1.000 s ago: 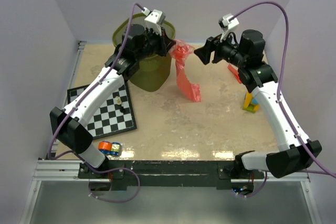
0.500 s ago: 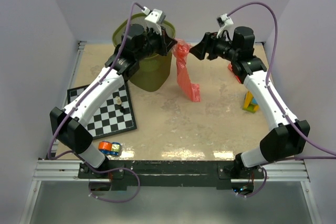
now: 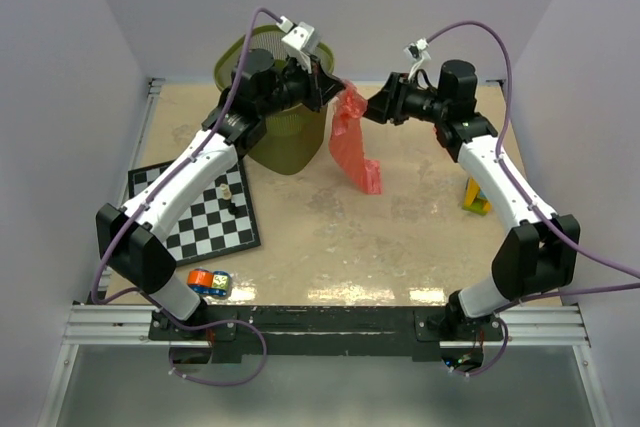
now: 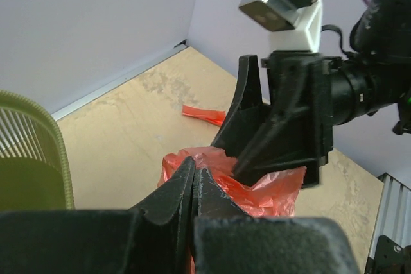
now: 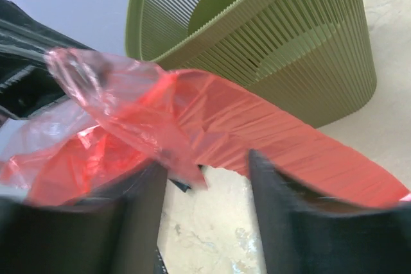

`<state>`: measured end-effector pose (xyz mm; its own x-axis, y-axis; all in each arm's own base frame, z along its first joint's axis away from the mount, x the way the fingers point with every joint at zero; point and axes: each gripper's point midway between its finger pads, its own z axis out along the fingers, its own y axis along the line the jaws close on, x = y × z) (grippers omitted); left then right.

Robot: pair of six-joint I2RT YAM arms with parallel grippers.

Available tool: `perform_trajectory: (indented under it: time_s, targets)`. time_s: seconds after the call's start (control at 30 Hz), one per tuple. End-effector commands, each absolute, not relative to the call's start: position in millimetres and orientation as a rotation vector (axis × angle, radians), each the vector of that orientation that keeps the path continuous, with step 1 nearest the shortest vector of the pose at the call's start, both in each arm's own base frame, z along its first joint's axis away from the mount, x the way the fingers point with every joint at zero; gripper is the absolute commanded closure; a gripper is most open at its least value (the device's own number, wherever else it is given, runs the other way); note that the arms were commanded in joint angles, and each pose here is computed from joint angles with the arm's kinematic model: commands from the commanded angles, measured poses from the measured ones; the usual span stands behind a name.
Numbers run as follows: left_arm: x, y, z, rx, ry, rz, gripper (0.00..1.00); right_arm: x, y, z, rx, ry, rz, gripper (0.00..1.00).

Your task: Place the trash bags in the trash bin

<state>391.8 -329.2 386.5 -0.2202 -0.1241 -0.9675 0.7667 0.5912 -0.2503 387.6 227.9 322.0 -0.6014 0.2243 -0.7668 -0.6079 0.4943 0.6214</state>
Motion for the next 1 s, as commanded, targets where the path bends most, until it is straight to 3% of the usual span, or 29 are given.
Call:
perform_trajectory:
  time_s: [0.0, 0.03, 0.07, 0.3, 0.5, 0.67, 0.83, 0.97]
  targets:
    - [374, -334, 421, 0.642, 1.439, -0.94, 1.0, 383, 230, 319, -0.347, 1.864, 1.229, 0.62]
    - [374, -333, 420, 0.648, 1.438, -0.928, 1.0, 386, 225, 316, -0.343, 1.873, 1.185, 0.77]
    - [373, -331, 422, 0.655, 1.432, -0.912, 1.0, 389, 220, 313, -0.345, 1.882, 1.131, 0.85]
    - [370, -317, 409, 0.741, 1.412, -0.771, 1.0, 404, 164, 307, -0.383, 1.895, 0.713, 1.0]
    - [372, -311, 391, 0.751, 1.467, -0.726, 1.0, 397, 138, 335, -0.424, 1.829, 0.49, 1.0]
    - [383, -305, 398, 0.573, 1.536, -0.808, 1.0, 346, 171, 385, -0.8, 1.562, 0.527, 0.79]
    - [387, -308, 403, 0.518, 1.576, -0.935, 1.0, 291, 188, 413, -1.079, 1.206, 0.395, 0.44]
    - [378, -315, 412, 0.545, 1.562, -1.06, 1.0, 291, 202, 402, -1.212, 1.144, 0.307, 0.41]
